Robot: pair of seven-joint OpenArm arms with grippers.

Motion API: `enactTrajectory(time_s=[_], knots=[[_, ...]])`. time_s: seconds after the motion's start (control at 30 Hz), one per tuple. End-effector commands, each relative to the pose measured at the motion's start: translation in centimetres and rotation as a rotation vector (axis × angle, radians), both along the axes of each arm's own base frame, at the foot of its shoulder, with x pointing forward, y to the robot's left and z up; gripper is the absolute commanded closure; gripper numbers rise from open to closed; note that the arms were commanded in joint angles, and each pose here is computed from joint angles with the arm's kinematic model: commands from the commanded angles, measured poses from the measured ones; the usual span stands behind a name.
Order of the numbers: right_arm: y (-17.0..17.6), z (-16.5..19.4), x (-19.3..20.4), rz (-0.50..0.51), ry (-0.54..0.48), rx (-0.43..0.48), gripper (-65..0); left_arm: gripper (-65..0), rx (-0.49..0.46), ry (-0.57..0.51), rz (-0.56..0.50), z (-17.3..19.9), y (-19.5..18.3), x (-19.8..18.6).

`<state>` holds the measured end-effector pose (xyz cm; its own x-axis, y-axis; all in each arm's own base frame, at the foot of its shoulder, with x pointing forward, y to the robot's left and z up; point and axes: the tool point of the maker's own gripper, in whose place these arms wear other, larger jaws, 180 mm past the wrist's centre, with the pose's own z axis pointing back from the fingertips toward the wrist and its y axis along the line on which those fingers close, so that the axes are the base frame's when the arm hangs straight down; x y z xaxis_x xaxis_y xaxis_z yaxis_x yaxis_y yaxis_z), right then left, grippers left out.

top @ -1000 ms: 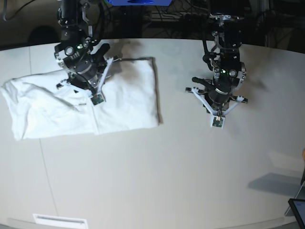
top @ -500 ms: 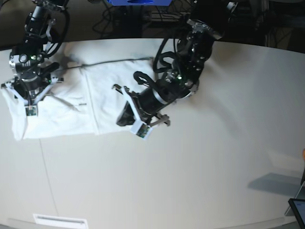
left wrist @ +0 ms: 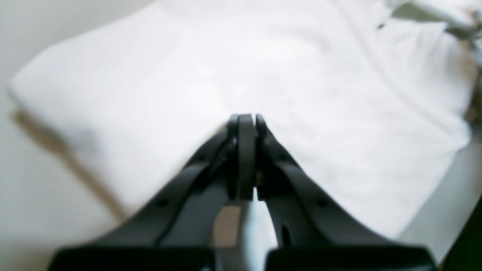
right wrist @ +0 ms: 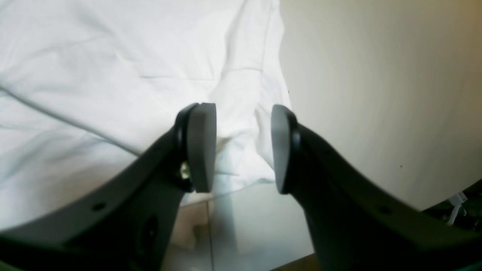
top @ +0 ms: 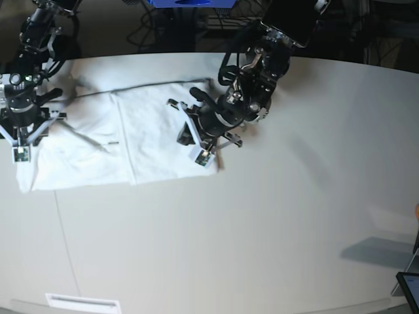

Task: Fold the T-shirt properly
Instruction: 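Press and smooth the folded shirt edge with the left gripper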

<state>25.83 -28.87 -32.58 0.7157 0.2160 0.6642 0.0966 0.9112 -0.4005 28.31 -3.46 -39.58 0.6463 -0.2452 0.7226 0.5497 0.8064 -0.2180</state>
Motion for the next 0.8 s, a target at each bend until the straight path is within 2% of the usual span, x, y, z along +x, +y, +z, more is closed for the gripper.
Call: enactTrajectory(time_s=[0.0, 0.13, 0.4, 0.57, 0.67, 0.77], knots=[[-0.3, 1.5, 1.0, 0.003, -0.053, -0.018, -23.6, -0.3, -0.022, -0.047, 0.000, 1.4, -0.2, 1.1], [-0.3, 1.7, 1.2, 0.003, -0.061, -0.018, -23.6, -0.2, 0.031, -0.067, 0.012, 1.2, 2.2, 2.1], [-0.3, 1.7, 1.2, 0.003, -0.061, -0.018, -23.6, -0.2, 0.139, -0.086, 0.099, 0.7, 8.7, 4.6], [0.0, 1.4, 1.2, 0.007, -0.053, -0.013, -23.6, -0.2, 0.083, -0.206, 0.070, 5.5, 7.3, 5.1], [0.1, 1.3, 1.2, 0.007, -0.052, -0.010, -23.6, -0.2, 0.118, -0.206, 0.085, 6.9, 8.3, 5.5], [0.1, 1.2, 1.0, 0.006, -0.047, -0.010, -23.6, -0.2, 0.113, -0.232, 0.130, 8.9, 9.7, 6.1]])
